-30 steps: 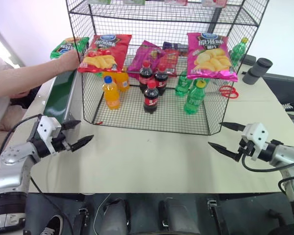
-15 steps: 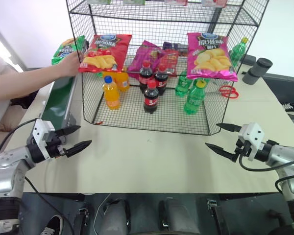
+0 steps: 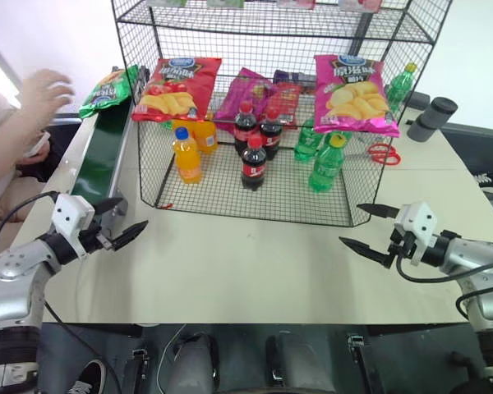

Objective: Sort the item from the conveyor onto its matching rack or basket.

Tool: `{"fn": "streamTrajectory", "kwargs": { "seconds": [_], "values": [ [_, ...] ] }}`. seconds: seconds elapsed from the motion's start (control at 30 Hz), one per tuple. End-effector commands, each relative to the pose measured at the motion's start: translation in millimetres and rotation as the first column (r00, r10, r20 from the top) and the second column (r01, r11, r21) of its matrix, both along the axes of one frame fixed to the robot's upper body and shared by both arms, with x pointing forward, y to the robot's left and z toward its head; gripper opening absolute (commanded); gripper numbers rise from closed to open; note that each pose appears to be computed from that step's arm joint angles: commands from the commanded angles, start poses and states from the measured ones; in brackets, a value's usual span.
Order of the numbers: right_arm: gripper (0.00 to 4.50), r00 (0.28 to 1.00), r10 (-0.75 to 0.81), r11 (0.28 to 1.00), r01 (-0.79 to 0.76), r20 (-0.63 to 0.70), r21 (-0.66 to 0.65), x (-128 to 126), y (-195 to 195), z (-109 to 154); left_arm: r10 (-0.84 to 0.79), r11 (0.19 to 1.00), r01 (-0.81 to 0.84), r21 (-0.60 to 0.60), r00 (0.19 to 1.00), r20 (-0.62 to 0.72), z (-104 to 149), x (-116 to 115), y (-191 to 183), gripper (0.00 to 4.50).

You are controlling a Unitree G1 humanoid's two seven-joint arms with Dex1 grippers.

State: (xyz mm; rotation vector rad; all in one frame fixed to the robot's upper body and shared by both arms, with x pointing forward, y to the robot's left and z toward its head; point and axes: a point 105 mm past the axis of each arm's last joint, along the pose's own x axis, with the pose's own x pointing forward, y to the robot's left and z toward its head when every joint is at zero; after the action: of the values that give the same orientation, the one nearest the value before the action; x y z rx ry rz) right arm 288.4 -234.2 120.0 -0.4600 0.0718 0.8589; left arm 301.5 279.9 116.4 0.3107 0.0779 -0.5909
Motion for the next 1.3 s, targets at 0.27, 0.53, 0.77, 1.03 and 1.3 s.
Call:
{"fn": "streamTrajectory", "kwargs": {
  "seconds": [0.27,0.53,0.77,1.03,1.3],
  "values": [
    [4.46,0.992,0.086,0.996,-0.085,0.096,-0.008,5,25,29,0.011,1.000,-0.012,0.029,0.999,0.054,9,1,3,4.50],
    [4.46,0.991,0.110,0.994,-0.110,0.077,0.005,5,33,28,-0.002,1.000,0.000,0.031,0.998,0.061,11,-2,4,4.50],
    [4.46,0.988,0.129,0.991,-0.131,0.082,0.017,7,38,31,-0.017,1.000,0.016,0.014,0.998,0.058,15,-9,8,4.50],
    [4.46,0.988,0.141,0.989,-0.143,0.064,0.029,6,39,30,-0.035,0.999,0.036,-0.017,0.997,0.074,25,-15,7,4.50],
    [4.46,0.987,0.145,0.988,-0.148,0.069,0.039,8,42,30,0.018,1.000,-0.019,0.004,0.993,0.114,28,-20,17,4.50]
  ]
}}
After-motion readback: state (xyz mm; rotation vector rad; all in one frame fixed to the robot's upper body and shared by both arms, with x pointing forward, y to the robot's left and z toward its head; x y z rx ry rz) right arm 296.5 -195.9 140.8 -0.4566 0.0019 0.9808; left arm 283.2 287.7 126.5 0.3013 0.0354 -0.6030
